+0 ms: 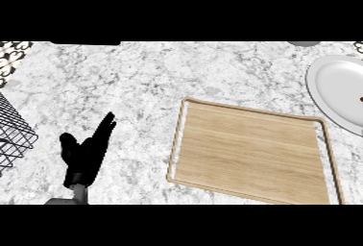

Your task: Pick the croissant from the tray and place it in the plate

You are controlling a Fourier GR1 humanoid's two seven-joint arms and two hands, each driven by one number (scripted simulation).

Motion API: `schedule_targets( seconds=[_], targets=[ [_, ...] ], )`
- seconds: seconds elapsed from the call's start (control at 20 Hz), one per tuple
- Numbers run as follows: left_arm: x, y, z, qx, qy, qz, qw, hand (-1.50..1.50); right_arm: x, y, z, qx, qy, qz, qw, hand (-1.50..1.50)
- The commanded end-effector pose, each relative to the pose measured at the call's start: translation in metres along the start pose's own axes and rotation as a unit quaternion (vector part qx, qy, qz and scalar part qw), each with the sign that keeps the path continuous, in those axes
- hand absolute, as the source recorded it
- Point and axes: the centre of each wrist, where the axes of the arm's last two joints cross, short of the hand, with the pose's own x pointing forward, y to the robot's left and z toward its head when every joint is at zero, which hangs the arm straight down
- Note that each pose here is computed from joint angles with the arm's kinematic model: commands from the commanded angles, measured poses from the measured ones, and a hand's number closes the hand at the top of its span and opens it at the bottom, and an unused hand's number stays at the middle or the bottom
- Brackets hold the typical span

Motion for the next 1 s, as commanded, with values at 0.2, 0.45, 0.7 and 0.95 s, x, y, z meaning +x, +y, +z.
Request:
schedule_targets(
  seconds=[0.2, 0.45, 0.7, 0.95],
  targets=[
    [-0.013, -0.006, -0.002, 0.004, 0.031, 0.014, 0.9994, 0.0, -0.001, 0.002, 0.003, -0.05, -0.019, -0.153, 0.987, -1.5],
    [-0.015, -0.001, 0.003, -0.005, 0.027, 0.012, 0.9995, 0.0, -0.005, 0.005, 0.018, -0.084, 0.004, -0.221, 0.972, -1.5],
    [-0.017, 0.0, 0.0, 0.021, 0.034, 0.01, 0.9992, 0.0, -0.012, 0.003, 0.051, -0.048, 0.02, -0.254, 0.966, -1.5],
    [-0.024, 0.007, -0.001, 0.022, 0.045, 0.018, 0.9986, 0.0, -0.032, -0.007, 0.113, 0.025, -0.01, -0.284, 0.958, -1.5]
  ],
)
